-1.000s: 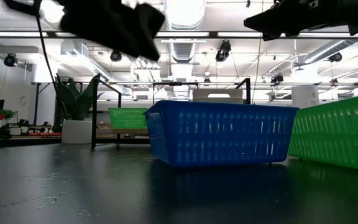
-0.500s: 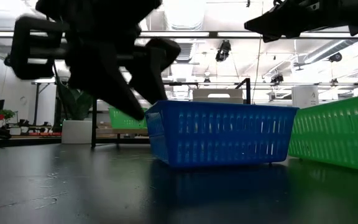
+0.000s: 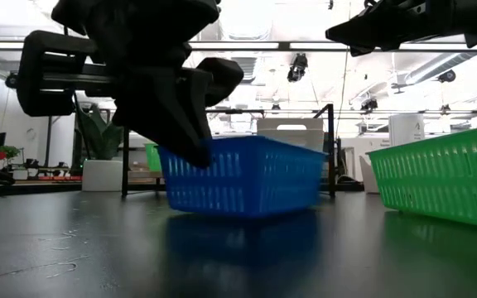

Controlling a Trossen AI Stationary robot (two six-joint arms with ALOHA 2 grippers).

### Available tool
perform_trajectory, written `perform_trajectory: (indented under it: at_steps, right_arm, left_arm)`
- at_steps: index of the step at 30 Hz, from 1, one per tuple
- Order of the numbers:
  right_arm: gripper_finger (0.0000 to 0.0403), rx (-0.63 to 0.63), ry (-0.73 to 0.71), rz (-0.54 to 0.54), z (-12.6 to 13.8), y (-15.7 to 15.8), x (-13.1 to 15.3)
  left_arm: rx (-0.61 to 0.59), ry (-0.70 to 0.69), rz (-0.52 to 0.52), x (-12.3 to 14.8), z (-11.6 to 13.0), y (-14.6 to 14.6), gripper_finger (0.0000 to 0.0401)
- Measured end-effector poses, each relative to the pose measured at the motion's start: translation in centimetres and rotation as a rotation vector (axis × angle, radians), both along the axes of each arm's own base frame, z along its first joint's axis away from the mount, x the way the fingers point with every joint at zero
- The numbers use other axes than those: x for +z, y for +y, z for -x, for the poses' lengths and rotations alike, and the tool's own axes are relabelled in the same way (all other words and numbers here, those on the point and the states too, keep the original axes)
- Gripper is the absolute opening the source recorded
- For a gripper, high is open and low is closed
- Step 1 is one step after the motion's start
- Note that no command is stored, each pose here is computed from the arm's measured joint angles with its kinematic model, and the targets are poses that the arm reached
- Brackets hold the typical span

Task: Stack baskets on shelf by color
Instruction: Stack the right blue bin on top of the blue bin on the shelf

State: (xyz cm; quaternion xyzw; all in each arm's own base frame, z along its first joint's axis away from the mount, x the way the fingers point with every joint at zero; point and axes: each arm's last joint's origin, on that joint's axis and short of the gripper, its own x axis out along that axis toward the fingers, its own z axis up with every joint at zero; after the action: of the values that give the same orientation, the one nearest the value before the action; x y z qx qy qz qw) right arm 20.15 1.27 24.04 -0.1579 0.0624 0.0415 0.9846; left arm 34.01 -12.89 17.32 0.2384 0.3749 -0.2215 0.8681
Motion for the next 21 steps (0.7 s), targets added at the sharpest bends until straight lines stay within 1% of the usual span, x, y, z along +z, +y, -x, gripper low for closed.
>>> perform_trajectory:
  at_steps: [2, 5, 8, 12, 15, 18, 21]
  right_arm:
    - [0.0028, 0.000, 0.000, 0.000, 0.0, 0.0, 0.0]
    - [0.0028, 0.000, 0.002, 0.000, 0.0, 0.0, 0.0]
    - [0.0028, 0.000, 0.003, 0.000, 0.0, 0.0, 0.0]
    - [0.0028, 0.000, 0.007, 0.000, 0.0, 0.0, -0.1]
    - [0.0028, 0.000, 0.008, 0.000, 0.0, 0.0, -0.1]
    - [0.0028, -0.001, 0.008, -0.007, 0.0, 0.0, -0.1]
    - [0.0028, -0.001, 0.009, -0.007, 0.0, 0.0, -0.1]
  left_arm:
    - [0.003, -0.007, -0.006, 0.4, 0.0, -0.1, 0.0005]
    - [0.024, -0.025, -0.030, 2.2, 0.1, -0.1, 0.0002]
    - [0.074, -0.052, -0.088, 4.8, 0.5, 0.2, 0.0001]
    - [0.155, -0.101, -0.206, 8.5, 1.7, 1.8, 0.0001]
    - [0.246, -0.133, -0.262, 10.7, 2.9, 4.0, 0.0001]
    - [0.345, -0.179, -0.262, 12.6, 4.0, 6.8, 0.0001]
    - [0.467, -0.222, -0.253, 14.2, 4.8, 10.4, 0.0001]
